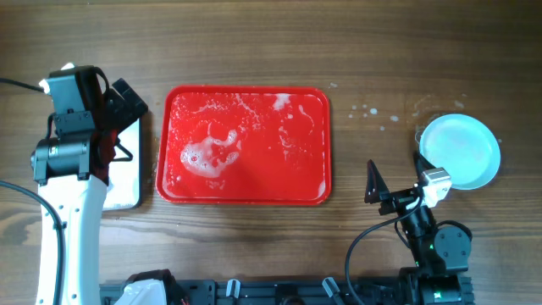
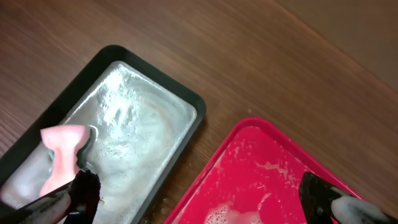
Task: Clean dirty plates on tray and stack at the side
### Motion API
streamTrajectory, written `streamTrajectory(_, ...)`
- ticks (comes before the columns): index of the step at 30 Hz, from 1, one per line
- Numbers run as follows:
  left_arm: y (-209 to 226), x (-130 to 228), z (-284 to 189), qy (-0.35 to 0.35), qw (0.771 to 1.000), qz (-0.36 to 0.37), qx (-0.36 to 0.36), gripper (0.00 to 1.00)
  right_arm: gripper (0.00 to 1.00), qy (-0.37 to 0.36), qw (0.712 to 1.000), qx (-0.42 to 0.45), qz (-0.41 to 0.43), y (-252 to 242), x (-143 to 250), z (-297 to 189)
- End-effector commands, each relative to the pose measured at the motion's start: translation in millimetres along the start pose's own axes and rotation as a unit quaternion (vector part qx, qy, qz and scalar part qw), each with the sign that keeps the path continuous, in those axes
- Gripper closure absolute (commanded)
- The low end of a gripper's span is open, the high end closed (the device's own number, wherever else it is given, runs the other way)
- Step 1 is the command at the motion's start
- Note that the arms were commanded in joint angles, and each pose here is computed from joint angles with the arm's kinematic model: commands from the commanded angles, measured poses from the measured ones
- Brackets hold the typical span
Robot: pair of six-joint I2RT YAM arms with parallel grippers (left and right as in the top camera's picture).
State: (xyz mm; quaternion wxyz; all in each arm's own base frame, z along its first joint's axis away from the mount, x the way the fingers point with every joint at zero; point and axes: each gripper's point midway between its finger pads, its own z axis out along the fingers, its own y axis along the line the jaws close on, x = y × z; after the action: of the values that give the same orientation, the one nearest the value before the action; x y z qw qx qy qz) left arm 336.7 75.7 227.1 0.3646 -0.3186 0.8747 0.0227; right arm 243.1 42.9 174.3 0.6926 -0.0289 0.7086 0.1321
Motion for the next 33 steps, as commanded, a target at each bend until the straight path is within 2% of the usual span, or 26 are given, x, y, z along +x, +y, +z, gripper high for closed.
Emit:
streamTrajectory(1,-3,-3,-2,-0.004,1.000,0.002,0.004,0.00,0.00,-0.012,1.000,0.007,0.006,-2,-5,-1)
streamTrajectory(17,-4,-5,-8,-0.011,1.000,0.002,0.009,0.00,0.00,-0.011,1.000,0.007,0.005,-2,-4,-1)
streamTrajectory(24,-26,-6,-95,-0.106,0.989,0.023,0.097,0.00,0.00,-0.011,1.000,0.007,0.005,-2,-4,-1)
streamTrajectory(28,-4,8,-141,-0.148,0.980,0.013,0.132,0.00,0.00,-0.011,1.000,0.007,0.005,-2,-4,-1)
streamTrajectory(33,27,23,-160,-0.232,0.959,-0.025,0.162,0.00,0.00,-0.011,1.000,0.007,0.005,-2,-4,-1)
